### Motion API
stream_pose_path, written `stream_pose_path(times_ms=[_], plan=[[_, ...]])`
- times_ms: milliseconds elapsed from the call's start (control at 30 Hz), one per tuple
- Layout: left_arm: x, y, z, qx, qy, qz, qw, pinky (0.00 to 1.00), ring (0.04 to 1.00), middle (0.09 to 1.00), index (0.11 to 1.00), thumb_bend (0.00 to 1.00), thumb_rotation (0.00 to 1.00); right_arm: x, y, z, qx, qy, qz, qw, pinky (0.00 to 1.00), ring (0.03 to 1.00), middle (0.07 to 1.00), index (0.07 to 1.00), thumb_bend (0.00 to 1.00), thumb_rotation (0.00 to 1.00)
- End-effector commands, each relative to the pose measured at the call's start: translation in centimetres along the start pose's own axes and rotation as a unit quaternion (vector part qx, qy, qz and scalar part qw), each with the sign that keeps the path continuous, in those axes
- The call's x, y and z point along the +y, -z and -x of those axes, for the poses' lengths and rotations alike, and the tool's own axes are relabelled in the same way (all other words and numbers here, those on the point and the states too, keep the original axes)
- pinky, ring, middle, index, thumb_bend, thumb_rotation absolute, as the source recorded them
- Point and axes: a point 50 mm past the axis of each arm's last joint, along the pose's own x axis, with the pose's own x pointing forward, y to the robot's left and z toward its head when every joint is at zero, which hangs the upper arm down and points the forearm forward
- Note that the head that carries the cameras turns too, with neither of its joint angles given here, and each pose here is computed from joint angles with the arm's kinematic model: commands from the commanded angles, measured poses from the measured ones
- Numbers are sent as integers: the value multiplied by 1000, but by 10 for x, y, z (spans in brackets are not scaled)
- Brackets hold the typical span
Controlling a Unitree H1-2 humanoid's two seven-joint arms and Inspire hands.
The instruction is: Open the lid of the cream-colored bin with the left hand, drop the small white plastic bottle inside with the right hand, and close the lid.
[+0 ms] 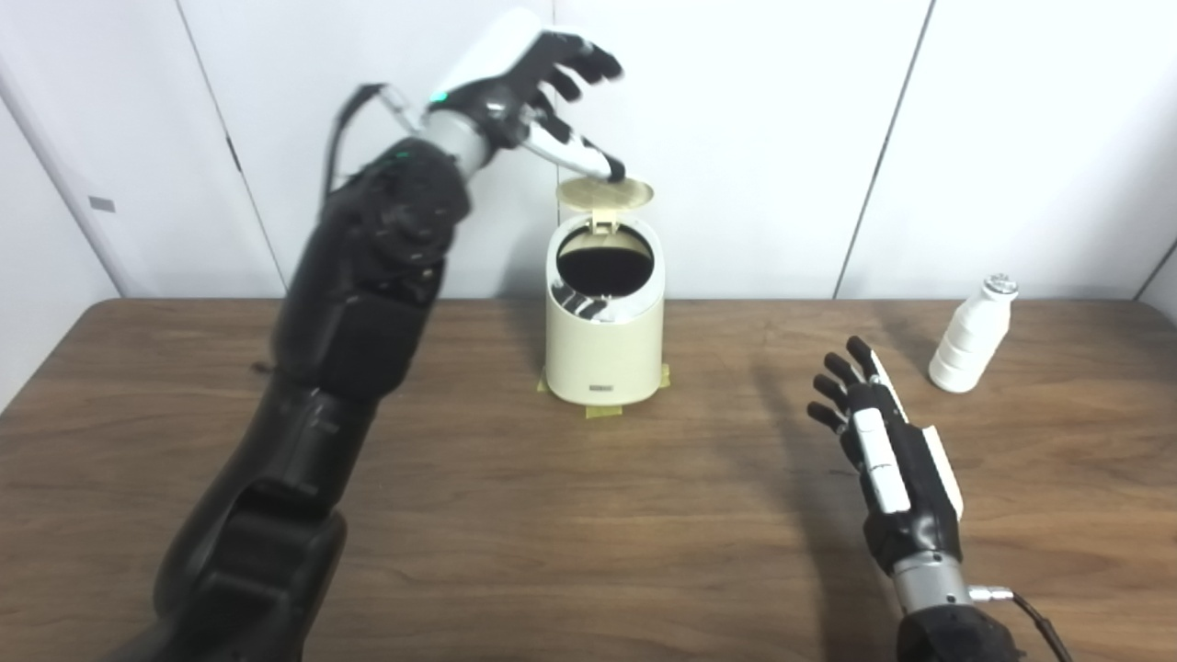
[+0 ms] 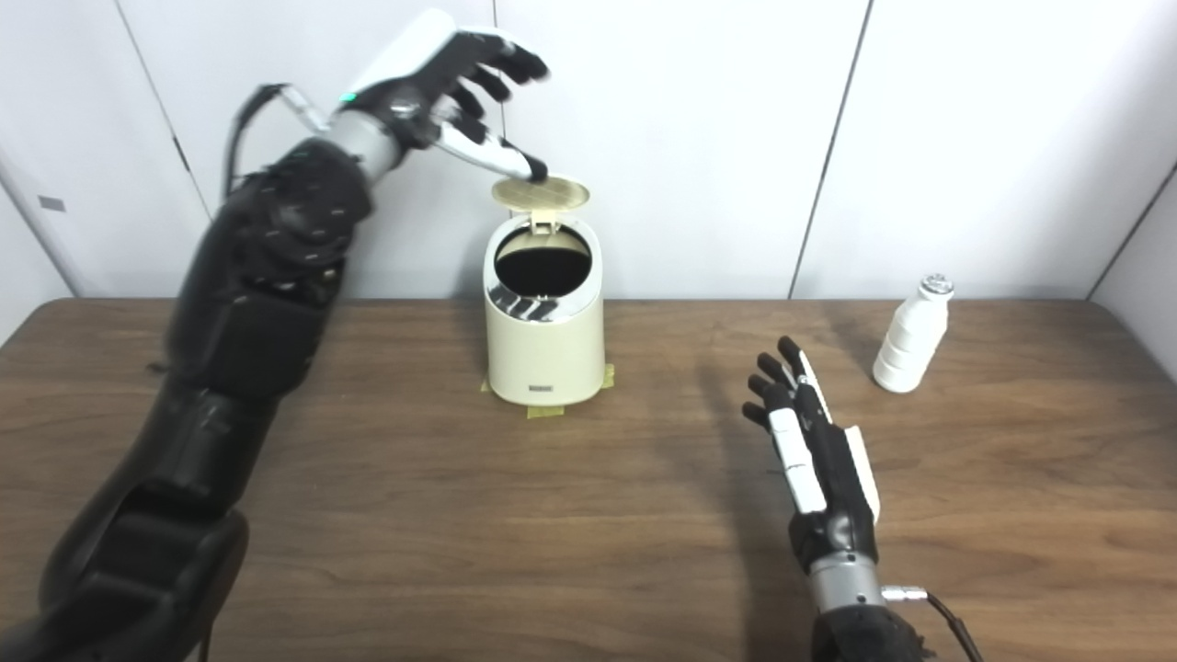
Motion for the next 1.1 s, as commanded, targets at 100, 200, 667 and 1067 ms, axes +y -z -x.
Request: stream_pose_path(times_ms=[100,200,667,1067], plan=[[-8,34,27,15,-56,54,997,572,705,747,783,643,281,-8,-18,-5,-34,10,20,999,793,865,900,926,574,819],[-22,57,48,38,-71,114,990,606,725,768,808,548,346,-13,-21,-3,-38,14,12,999,770,850,887,930,525,708],[-72,111,134,77,-68,259,961,796,831,877,916,448,753,-21,-49,1,-52,37,-5,998,723,827,861,922,613,397],[-104,120,161,106,-69,297,946,828,886,924,962,524,918,-55,-63,14,-42,97,101,989,707,788,828,881,718,253]])
